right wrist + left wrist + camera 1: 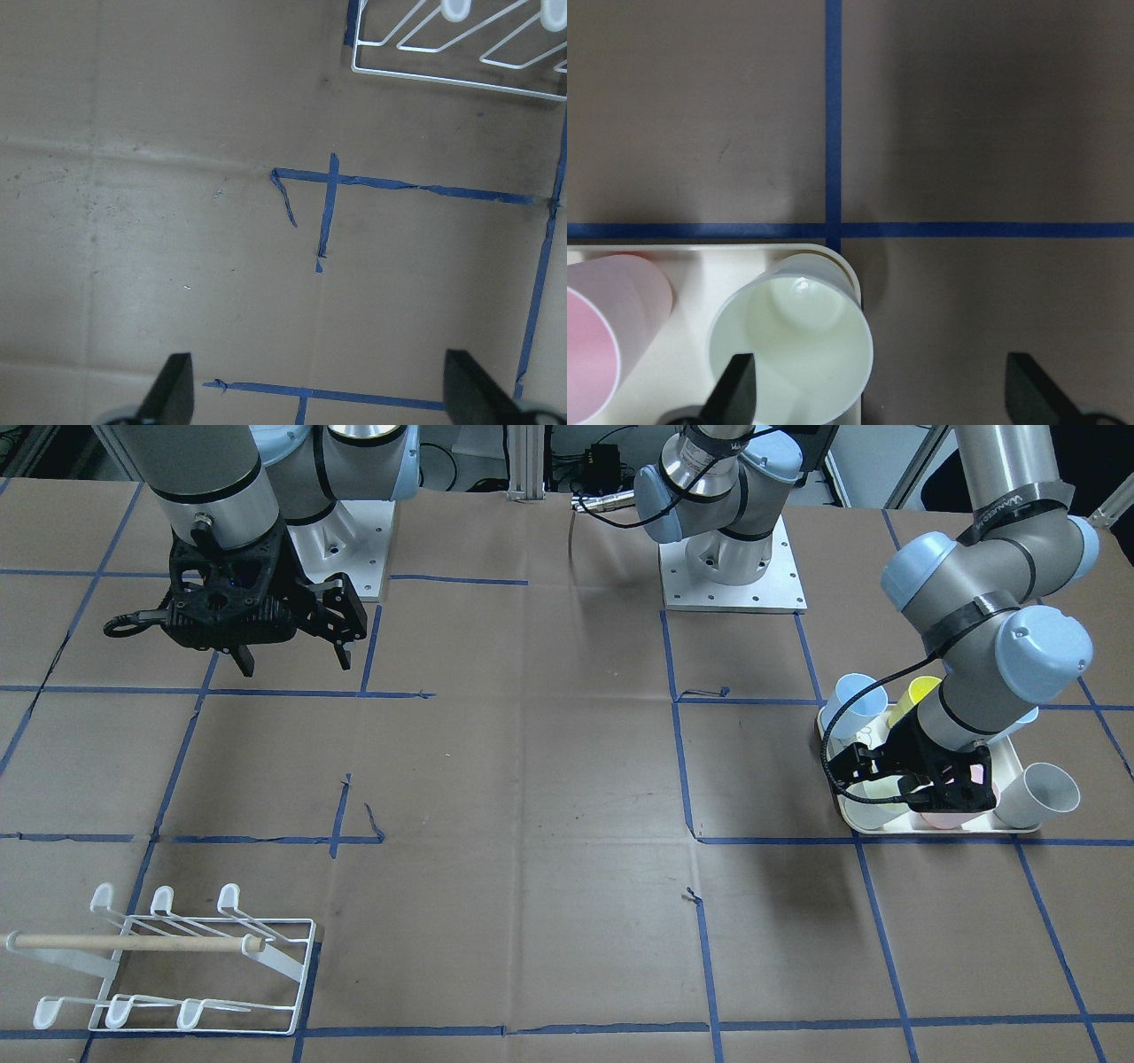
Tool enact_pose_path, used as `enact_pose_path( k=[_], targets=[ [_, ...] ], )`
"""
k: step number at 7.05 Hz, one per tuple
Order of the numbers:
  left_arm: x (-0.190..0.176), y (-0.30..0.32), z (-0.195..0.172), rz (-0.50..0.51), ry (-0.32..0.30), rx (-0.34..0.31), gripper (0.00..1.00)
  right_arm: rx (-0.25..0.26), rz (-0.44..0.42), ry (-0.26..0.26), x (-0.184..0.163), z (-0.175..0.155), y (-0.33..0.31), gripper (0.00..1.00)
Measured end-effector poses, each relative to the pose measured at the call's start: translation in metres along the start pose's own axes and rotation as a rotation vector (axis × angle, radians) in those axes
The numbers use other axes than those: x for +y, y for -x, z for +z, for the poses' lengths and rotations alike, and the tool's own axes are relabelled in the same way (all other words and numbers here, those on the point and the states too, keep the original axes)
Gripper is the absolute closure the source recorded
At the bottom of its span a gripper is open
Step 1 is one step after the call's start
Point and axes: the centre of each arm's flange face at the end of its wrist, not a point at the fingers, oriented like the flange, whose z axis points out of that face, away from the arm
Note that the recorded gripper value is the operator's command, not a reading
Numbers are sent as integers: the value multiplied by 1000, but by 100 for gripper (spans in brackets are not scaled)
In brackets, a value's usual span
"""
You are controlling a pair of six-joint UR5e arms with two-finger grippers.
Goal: Transfer IKEA cup to right arm and place on rack
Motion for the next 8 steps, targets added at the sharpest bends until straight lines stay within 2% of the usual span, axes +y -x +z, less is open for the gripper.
enact_pose_path(
  k=[3, 6, 7, 8],
  targets=[
    [5, -1, 10, 1, 18, -1, 1, 0, -2, 1, 0, 0, 1, 0],
    [6, 3, 9, 0, 22, -35, 2, -1, -4, 3, 0, 1, 2, 0],
    [6, 4, 9, 0, 22, -41, 23, -2, -4, 4, 0, 2, 2, 0],
    [6, 4, 9, 1, 22, -43, 56, -5, -5, 5, 0, 3, 3, 0]
  ],
)
